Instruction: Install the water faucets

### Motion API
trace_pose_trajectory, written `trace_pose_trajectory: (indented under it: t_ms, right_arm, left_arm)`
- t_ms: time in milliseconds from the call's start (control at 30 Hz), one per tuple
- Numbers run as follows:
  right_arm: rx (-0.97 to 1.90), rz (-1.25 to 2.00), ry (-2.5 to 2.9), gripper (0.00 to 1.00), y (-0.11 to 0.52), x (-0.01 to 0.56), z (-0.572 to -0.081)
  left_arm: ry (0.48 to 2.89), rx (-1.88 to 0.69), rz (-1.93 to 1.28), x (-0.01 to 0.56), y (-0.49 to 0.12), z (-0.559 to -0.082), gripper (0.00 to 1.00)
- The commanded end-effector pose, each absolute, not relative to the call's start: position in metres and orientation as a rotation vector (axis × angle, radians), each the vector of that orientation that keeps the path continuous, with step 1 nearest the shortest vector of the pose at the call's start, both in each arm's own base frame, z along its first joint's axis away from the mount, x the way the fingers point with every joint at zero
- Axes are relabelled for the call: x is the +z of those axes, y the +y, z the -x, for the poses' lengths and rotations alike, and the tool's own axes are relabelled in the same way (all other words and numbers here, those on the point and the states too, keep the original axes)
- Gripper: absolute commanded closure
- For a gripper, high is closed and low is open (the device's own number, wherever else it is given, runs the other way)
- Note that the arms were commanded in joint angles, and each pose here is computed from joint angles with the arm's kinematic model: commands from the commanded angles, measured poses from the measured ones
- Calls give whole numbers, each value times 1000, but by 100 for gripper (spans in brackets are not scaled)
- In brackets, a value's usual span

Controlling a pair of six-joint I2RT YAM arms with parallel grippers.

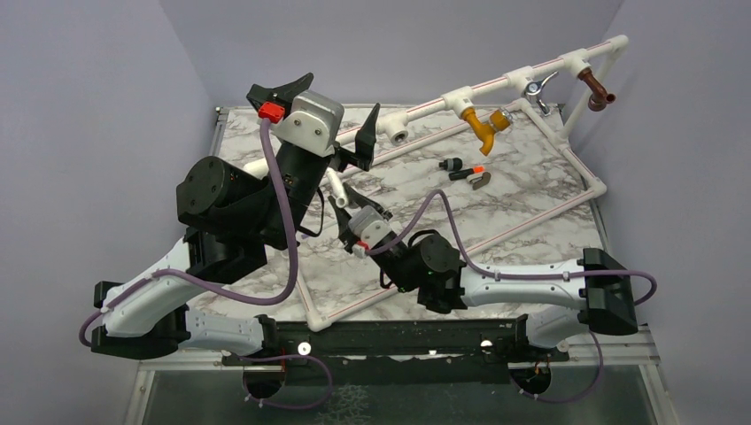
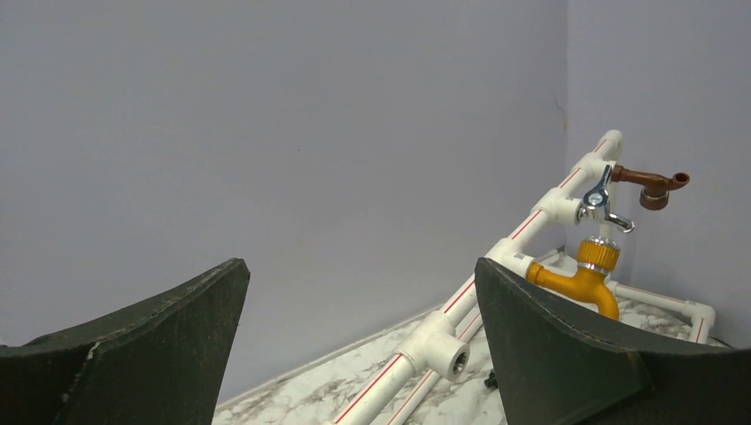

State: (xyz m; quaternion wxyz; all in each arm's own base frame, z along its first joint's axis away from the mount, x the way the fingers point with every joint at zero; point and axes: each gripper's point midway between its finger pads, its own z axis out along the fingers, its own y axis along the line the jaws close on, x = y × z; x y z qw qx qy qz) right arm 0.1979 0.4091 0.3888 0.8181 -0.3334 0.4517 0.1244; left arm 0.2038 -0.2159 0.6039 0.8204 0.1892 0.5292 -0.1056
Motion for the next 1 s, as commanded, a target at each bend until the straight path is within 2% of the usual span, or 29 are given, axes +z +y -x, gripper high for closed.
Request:
trace_pose_trajectory:
  t_ms: [0, 767, 967]
  right_arm:
    - [663, 356, 1138, 100, 411, 389, -202]
    - [1502, -568, 1298, 100, 402, 371, -217]
    - [1688, -732, 1235, 100, 399, 383, -214]
  left_arm:
    - [1111, -247, -386, 614, -209, -200, 1]
    - [1134, -244, -418, 611, -212, -203, 1]
    - [1132, -251, -413, 613, -210, -202, 1]
